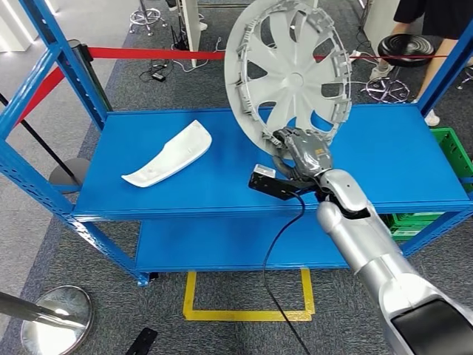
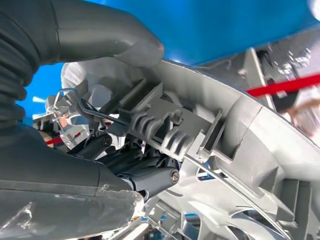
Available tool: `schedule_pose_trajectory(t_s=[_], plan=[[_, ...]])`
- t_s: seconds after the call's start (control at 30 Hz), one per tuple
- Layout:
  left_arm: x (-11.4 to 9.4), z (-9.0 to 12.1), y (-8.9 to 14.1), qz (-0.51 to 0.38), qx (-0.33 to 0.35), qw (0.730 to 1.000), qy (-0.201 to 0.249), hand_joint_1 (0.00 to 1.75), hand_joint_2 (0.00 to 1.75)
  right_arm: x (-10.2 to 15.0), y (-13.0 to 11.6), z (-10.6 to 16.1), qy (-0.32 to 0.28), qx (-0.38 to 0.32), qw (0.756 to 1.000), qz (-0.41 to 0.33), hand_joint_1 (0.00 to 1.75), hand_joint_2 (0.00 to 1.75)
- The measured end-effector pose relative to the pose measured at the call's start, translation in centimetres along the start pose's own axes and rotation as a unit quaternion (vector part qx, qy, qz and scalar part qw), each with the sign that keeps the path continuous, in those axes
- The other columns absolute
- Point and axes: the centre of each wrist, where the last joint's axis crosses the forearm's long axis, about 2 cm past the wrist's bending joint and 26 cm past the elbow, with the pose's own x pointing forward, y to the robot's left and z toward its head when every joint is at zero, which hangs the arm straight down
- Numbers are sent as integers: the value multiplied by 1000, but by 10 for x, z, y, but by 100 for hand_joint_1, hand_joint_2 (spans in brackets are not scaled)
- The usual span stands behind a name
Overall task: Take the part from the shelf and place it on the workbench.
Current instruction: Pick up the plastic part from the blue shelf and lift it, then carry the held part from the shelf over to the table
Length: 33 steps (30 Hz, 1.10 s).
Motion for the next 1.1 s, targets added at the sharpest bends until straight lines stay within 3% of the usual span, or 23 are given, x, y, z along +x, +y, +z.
schedule_pose_trajectory(t_s=[0.37, 0.6, 1.1], plan=[[-8, 1, 0, 7, 11, 1000, 17, 0, 175, 25, 28, 50, -54, -82, 994, -50, 175, 175], [-9, 1, 1, 11, 15, 1000, 23, 0, 175, 43, 52, 85, -63, -95, 990, -81, 175, 175], [-9, 1, 0, 23, 10, 999, 24, 0, 175, 44, 58, 102, -65, -94, 989, -94, 175, 175]])
